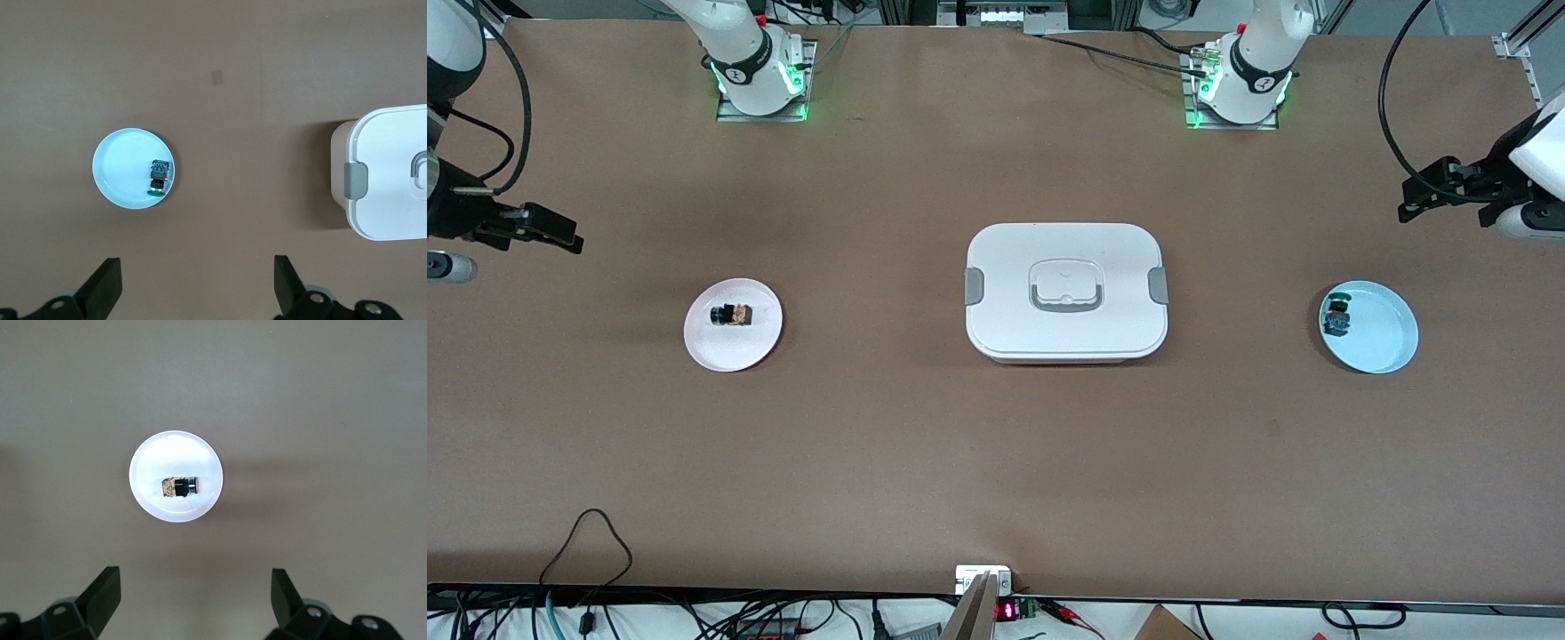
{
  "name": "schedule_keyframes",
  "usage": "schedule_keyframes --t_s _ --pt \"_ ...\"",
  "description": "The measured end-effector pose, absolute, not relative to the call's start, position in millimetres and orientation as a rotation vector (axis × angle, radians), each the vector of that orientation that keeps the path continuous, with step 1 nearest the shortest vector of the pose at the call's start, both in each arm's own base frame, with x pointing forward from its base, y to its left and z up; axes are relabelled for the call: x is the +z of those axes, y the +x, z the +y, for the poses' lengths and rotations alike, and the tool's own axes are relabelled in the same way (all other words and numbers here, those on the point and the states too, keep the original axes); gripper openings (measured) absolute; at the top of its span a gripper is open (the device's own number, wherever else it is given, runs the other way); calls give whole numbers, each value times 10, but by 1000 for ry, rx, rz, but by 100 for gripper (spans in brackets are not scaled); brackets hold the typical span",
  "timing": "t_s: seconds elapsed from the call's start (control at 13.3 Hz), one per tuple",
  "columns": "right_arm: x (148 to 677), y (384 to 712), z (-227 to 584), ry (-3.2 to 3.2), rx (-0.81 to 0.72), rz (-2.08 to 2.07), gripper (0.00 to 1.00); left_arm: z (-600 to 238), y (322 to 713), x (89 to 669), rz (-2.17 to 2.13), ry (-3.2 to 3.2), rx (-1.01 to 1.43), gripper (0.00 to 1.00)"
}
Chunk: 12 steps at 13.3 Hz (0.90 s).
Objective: Transfer orange switch to right arm and place
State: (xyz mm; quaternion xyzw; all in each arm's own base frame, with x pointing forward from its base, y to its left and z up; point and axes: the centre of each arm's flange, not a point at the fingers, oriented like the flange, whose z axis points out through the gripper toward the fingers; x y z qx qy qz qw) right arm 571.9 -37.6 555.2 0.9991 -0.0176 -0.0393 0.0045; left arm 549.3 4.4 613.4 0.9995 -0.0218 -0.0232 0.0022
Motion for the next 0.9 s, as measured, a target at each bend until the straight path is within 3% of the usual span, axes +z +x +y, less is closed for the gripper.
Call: schedule_keyframes --t_s 0.9 --pt "5748 5650 -349 3133 -73 -47 100 30 5494 6137 -72 3136 -72 100"
